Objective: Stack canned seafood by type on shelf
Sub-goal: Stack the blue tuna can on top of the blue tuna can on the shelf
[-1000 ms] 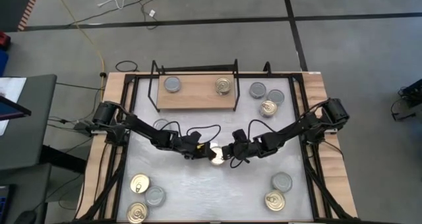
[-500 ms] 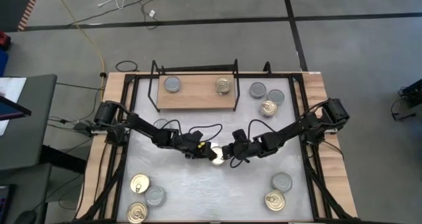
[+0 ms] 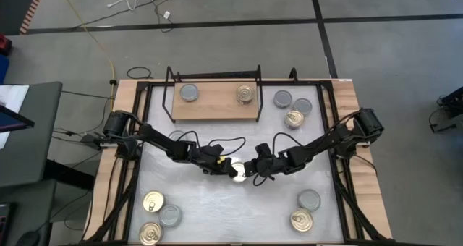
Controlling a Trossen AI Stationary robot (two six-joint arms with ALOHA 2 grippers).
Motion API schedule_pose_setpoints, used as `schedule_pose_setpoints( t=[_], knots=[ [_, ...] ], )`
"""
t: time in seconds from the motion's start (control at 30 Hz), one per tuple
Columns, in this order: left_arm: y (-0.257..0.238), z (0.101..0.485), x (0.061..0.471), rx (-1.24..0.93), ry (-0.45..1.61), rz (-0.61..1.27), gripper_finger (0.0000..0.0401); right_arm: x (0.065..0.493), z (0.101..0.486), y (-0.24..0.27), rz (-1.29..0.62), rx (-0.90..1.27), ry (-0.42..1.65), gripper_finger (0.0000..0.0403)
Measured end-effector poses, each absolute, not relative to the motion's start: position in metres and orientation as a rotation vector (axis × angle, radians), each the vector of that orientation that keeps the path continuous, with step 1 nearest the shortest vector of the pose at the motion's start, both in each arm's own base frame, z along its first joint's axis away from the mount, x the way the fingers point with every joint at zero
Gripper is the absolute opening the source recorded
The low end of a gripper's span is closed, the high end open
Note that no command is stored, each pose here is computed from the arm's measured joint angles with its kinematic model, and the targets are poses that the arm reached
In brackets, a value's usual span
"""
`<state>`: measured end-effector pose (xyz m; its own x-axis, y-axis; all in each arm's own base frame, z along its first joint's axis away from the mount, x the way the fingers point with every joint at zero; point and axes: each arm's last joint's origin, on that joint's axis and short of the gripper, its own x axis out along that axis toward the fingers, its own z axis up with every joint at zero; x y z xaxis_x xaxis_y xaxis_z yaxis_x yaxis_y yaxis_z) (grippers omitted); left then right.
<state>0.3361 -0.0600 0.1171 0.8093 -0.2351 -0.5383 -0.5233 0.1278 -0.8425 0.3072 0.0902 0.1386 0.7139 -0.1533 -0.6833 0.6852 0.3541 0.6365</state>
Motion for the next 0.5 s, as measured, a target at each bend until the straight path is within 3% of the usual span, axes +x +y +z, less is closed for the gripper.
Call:
schedule_pose_setpoints(
  t=[0.5],
  knots=[
    [-0.069,0.118,0.335,-1.467,0.602,0.253,0.0309,0.307,0.138,0.090,-0.582,1.085,0.577,0.0021]
  ],
)
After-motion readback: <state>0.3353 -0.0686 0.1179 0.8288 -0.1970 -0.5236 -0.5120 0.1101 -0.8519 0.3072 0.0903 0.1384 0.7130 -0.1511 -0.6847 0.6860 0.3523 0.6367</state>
